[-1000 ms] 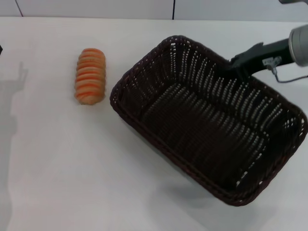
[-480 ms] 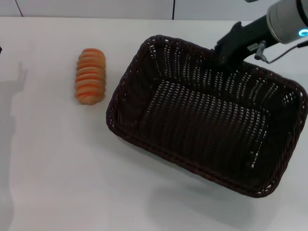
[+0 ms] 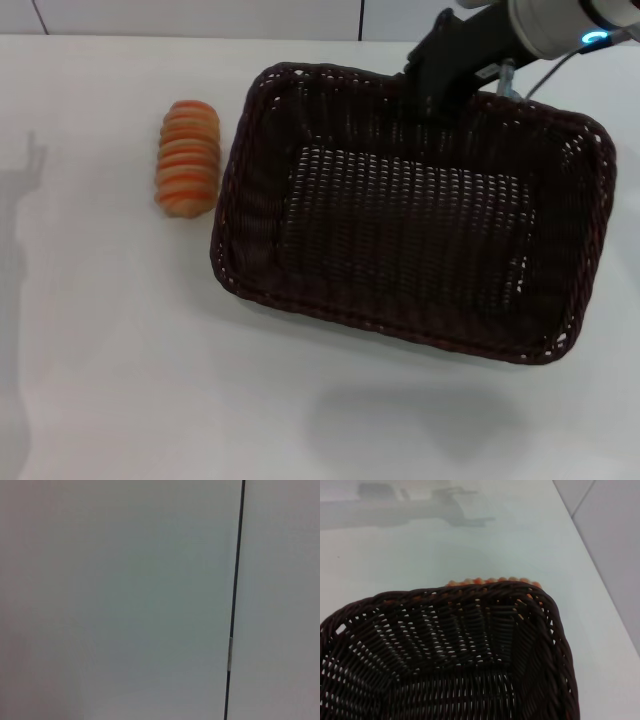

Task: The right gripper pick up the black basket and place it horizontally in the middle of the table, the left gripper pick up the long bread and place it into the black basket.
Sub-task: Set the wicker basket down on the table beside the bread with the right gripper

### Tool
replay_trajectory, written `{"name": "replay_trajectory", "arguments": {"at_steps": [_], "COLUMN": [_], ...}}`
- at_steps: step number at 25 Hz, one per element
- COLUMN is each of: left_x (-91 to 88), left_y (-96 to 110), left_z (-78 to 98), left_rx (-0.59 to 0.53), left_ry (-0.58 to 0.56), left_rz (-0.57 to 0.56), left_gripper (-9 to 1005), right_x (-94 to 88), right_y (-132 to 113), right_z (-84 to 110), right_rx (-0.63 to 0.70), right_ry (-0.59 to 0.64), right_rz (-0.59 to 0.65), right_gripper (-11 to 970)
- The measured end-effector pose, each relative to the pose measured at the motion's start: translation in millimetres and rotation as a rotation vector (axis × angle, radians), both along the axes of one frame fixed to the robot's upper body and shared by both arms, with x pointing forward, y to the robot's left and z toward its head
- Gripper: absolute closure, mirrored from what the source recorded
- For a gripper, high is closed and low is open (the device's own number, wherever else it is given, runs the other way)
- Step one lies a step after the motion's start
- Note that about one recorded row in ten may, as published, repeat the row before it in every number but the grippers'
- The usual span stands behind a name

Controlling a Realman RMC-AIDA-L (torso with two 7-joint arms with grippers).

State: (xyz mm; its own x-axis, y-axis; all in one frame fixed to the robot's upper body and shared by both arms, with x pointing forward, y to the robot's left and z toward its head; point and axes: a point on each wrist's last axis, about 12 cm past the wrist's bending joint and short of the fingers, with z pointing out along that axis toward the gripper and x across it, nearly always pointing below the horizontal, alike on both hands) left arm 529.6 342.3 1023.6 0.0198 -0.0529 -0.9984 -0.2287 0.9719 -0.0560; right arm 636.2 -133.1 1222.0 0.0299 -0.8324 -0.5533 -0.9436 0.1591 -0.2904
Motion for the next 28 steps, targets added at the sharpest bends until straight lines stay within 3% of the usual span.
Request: {"name": "replay_trajectory", "arguments": {"at_steps": [13, 28], "left_x": [0.5, -2.5], "left_y": [1, 3], "left_z": [-0.1, -2.5], "left_rx": [-0.009, -0.01], "left_ry": [0.0, 0.01], "left_rz": [0.006, 0.011], "left_gripper": [138, 138], "right_x": [-10.9, -31.1], "right_y": [44, 74], "right_z": [-22.8, -42.7], "right_rx": [-0.068, -0.085], "right_ry": [-0.047, -0.024], "right_rz": [0.127, 0.231], "right_gripper": [781, 751]}}
